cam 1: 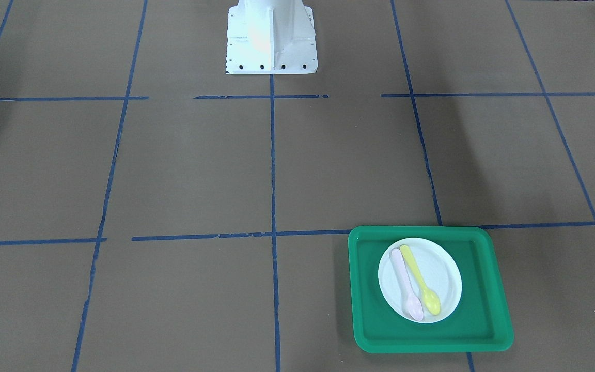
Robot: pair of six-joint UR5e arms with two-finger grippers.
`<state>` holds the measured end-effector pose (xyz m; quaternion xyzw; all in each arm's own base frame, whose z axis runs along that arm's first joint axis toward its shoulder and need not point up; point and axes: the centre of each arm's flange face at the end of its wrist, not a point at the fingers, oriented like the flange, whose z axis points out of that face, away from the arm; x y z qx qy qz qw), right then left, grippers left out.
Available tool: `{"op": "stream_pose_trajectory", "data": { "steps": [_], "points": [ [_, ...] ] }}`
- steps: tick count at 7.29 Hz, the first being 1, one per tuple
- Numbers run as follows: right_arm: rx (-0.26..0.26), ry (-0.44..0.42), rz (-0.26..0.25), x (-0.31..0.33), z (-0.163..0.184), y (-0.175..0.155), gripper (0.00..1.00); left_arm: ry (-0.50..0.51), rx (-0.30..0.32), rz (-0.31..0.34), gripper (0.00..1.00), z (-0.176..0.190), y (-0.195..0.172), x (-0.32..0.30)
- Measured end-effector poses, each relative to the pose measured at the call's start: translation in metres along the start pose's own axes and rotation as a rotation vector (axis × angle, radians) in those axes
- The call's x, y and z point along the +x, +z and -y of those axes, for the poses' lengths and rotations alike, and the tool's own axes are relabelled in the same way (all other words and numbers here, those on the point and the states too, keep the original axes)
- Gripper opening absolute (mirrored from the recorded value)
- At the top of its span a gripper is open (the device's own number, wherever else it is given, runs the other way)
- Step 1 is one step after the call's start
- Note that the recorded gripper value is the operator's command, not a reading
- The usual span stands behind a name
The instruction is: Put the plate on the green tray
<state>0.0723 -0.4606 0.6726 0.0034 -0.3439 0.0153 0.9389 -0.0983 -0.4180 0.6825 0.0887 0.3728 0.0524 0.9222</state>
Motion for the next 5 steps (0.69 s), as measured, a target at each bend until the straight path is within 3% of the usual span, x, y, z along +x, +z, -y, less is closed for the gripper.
{"op": "stream_pose_trajectory", "data": {
  "steps": [5],
  "points": [
    [0.000, 0.000, 0.000, 0.0000, 0.0000, 0.0000, 1.00, -0.005, -0.008, -0.001, 1.00, -0.0073, 0.0032, -0.0021]
  ]
}}
